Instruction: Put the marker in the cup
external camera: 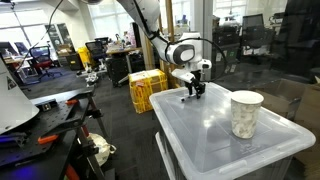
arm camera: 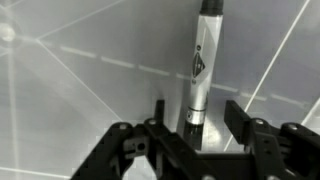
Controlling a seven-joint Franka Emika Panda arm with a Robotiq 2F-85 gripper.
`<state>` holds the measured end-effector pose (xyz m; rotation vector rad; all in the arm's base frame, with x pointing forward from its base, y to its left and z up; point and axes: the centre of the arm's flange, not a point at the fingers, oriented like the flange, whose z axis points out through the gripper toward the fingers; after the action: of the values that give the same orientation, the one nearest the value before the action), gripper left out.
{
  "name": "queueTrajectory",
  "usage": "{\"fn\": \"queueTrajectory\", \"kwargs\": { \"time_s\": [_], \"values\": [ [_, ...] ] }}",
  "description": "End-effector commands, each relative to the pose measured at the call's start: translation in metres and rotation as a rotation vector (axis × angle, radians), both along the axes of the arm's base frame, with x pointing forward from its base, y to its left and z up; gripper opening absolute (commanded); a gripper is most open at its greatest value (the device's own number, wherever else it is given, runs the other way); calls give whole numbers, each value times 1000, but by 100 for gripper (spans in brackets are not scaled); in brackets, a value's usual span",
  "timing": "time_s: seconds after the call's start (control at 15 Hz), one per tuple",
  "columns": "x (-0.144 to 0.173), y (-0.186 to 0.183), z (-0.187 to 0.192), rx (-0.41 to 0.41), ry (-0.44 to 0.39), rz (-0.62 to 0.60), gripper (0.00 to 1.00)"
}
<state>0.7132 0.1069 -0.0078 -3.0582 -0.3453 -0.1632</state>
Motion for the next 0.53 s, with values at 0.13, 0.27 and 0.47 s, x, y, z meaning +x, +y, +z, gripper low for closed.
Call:
{"fn": "queueTrajectory", "kwargs": {
  "time_s": [0.13,0.27,0.47],
  "values": [
    [18,3,1,13,7,7,17],
    [17,2,3,12,4,4,2],
    [12,0,9,2,-1,-7,5]
  ]
}}
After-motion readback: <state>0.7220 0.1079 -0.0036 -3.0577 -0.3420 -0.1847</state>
